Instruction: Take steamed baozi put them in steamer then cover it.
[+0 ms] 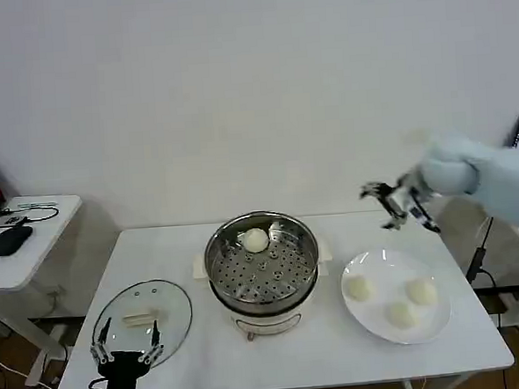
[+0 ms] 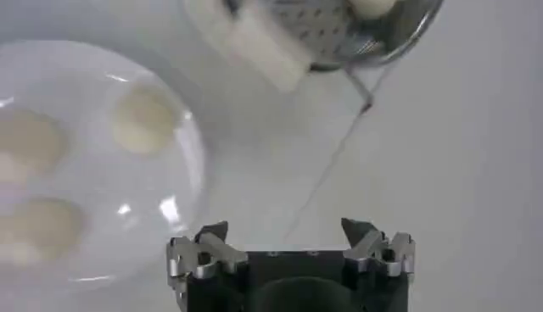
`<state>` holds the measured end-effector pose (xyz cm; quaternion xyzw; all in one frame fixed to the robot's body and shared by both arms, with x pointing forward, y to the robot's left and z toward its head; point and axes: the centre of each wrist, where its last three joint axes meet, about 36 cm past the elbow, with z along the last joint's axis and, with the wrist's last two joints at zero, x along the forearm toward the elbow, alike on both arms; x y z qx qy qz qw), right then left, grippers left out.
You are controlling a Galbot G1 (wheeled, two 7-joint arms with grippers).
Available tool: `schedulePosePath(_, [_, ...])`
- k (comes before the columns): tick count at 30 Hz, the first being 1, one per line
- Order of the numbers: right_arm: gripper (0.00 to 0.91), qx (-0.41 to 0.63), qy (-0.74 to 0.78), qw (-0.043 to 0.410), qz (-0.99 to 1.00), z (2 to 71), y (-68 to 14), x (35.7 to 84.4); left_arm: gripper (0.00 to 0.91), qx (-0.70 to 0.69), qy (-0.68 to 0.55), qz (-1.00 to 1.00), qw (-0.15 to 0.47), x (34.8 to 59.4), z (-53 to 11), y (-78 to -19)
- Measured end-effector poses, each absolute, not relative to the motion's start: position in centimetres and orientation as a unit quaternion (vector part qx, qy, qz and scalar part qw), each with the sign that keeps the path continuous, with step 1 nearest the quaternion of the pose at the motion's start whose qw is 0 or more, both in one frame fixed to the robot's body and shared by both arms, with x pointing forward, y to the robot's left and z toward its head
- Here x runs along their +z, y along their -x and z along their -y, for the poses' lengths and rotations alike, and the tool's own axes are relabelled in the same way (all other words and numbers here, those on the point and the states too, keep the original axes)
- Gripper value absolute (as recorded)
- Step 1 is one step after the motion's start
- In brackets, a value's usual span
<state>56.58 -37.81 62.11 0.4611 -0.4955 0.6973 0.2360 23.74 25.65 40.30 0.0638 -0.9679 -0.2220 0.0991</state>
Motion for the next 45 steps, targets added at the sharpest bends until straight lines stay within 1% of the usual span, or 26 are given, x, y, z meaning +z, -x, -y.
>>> schedulePosePath(2, [0.907, 0.687, -0.464, 0.249, 0.501, 39.0, -55.4, 61.4, 0.907, -0.222, -0.062, 0.968, 0.100, 40.2, -25.5, -23.8])
schedulePosePath(5, [0.907, 0.672, -0.476, 0.255, 0.507, 40.3, -54.2, 60.4, 0.907, -0.222, -0.059, 0.968, 0.100, 40.0, -25.3, -23.8])
schedulePosePath(12, [0.907, 0.640, -0.512, 0.249, 0.516, 41.7, -53.3, 57.6, 0.907, -0.223, -0.059, 0.968, 0.100, 39.9, -25.0, -23.7])
schedulePosePath(20, [0.907, 0.622, -0.529, 0.250, 0.520, 41.4, -55.0, 54.0, 0.907, -0.226, -0.065, 0.967, 0.096, 40.1, -25.2, -23.8])
schedulePosePath(35, [0.907, 0.591, -0.530, 0.288, 0.535, 37.4, -58.0, 48.3, 0.907, -0.228, -0.075, 0.966, 0.096, 40.2, -25.3, -24.0])
schedulePosePath(45, [0.907, 0.574, -0.526, 0.315, 0.542, 34.0, -59.4, 46.6, 0.907, -0.228, -0.082, 0.965, 0.098, 40.1, -25.5, -23.8])
